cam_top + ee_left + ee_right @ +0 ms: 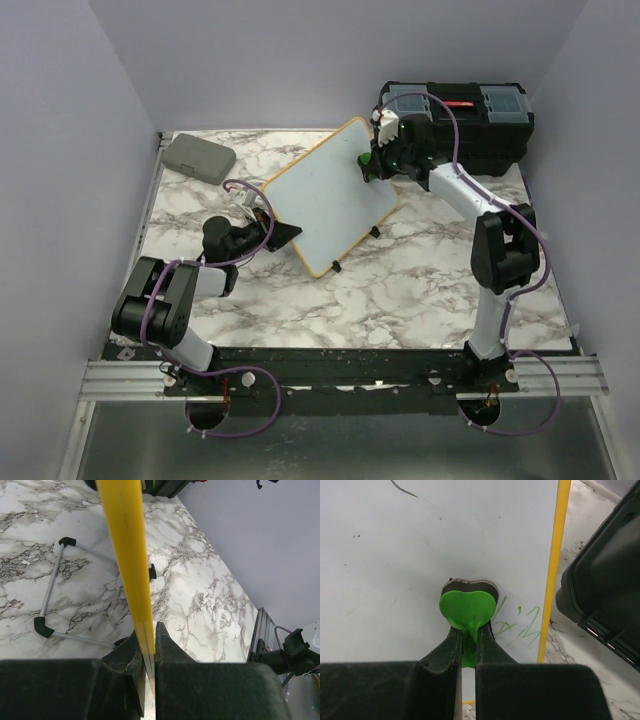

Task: Erase the whiteboard
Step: Erase the whiteboard at the whiteboard stand.

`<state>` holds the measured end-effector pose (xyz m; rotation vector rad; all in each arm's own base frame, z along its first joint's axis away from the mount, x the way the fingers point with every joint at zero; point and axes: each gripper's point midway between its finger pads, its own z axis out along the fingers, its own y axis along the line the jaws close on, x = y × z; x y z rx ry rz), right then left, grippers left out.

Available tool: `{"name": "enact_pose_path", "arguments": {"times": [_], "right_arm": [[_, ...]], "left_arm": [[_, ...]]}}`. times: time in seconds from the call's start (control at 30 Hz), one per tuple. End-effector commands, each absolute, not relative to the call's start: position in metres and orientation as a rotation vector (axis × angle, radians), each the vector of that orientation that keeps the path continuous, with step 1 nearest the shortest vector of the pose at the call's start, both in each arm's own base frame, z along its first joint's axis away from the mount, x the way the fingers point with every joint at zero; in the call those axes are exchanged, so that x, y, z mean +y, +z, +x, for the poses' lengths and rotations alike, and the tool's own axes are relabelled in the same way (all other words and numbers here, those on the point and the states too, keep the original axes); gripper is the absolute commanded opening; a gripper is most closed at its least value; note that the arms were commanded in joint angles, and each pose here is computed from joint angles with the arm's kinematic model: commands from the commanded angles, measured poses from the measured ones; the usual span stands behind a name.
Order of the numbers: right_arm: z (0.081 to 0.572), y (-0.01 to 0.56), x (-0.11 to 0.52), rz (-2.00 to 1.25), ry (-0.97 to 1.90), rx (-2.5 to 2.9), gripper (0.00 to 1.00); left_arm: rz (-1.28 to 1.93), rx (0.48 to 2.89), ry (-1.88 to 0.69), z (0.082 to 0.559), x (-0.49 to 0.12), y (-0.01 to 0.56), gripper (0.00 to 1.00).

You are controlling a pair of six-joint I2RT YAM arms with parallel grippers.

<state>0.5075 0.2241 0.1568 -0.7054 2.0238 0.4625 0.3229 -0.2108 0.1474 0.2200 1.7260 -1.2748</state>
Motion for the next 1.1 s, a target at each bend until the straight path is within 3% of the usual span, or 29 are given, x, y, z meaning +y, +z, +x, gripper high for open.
{"name": "enact_pose_path", "arguments": {"times": [0.0, 0.27, 0.43, 0.57, 0.8, 1.07], "right_arm": [[0.501, 0.136, 0.244, -0.744, 0.600, 2.073, 0.01], [0.426, 0.086, 0.243, -1.005, 0.788, 2.178, 0.01], [0.404, 0.067, 0.232, -1.054, 0.771, 2.214, 0.01], [0.434, 0.069, 0.218, -0.917, 0.615, 2.243, 0.01], [0.496, 0.122, 0.213, -0.736, 0.494, 2.114, 0.01], [0.521, 0.145, 0.223, -0.727, 0.504, 2.053, 0.01]], "left_arm": [[0.403, 1.698, -1.386, 0.297, -0.228, 0.155, 0.00], [0.411, 1.694, -1.388, 0.298, -0.229, 0.156, 0.00], [0.407, 1.696, -1.395, 0.298, -0.229, 0.155, 0.00], [0.409, 1.697, -1.398, 0.297, -0.229, 0.154, 0.00], [0.414, 1.695, -1.396, 0.298, -0.229, 0.157, 0.00], [0.418, 1.696, -1.399, 0.296, -0.229, 0.155, 0.00]]}}
